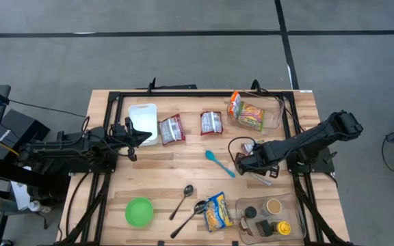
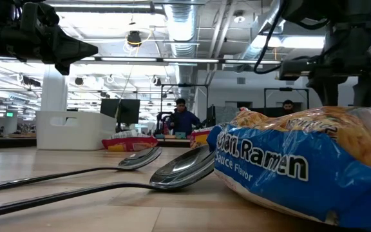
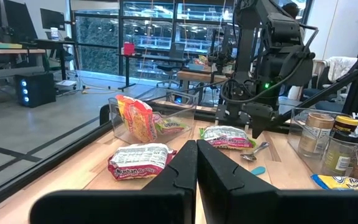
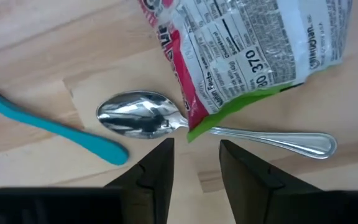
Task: Pick & Place Food Item
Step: Put the green noodle pack into the top transparent bin
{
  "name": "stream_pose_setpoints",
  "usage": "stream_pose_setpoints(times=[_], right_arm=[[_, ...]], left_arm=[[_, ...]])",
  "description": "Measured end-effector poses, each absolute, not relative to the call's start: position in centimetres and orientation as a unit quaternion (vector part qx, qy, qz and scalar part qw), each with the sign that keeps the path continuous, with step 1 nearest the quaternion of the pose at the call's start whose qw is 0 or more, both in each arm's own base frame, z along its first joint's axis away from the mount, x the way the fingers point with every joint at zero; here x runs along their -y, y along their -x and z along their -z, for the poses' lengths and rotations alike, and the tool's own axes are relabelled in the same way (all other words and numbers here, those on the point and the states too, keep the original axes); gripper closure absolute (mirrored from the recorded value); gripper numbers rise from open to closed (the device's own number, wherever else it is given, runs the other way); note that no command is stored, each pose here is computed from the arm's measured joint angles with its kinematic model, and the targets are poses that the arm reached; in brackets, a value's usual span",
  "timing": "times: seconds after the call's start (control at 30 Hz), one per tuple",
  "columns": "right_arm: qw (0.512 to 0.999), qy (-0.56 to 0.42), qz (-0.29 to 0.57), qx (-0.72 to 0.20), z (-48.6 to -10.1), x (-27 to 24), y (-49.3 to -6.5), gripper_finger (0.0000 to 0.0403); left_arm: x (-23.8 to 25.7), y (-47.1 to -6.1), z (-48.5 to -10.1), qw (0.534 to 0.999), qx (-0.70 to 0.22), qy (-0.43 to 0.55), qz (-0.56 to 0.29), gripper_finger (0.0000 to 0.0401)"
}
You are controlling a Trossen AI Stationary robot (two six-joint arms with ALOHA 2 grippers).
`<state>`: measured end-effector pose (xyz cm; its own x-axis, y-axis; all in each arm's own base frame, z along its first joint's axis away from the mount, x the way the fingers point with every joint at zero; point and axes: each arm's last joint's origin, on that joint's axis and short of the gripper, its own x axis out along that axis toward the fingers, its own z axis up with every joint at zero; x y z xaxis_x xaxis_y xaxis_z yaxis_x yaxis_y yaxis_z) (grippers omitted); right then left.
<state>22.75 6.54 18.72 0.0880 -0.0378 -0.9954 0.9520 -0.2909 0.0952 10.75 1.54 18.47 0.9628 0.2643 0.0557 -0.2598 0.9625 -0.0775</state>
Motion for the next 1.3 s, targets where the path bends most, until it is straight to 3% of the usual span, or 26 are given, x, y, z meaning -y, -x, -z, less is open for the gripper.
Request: stream_pose_setpoints(times=[0.5,1.3], right_arm=[[0.421,-0.589,0.587,-0.362,-17.2,-6.0,-21.9,0.0281],[0.445,-0.598,0.573,-0.340,-16.2,-5.7,-22.0,0.0281]], left_arm=[[-1.5,-10.7,-18.5,0.990,0.033,0.035,-0.132,0.0398],[-1.5,-10.7,-18.5,0.990,0.032,0.035,-0.132,0.0398]])
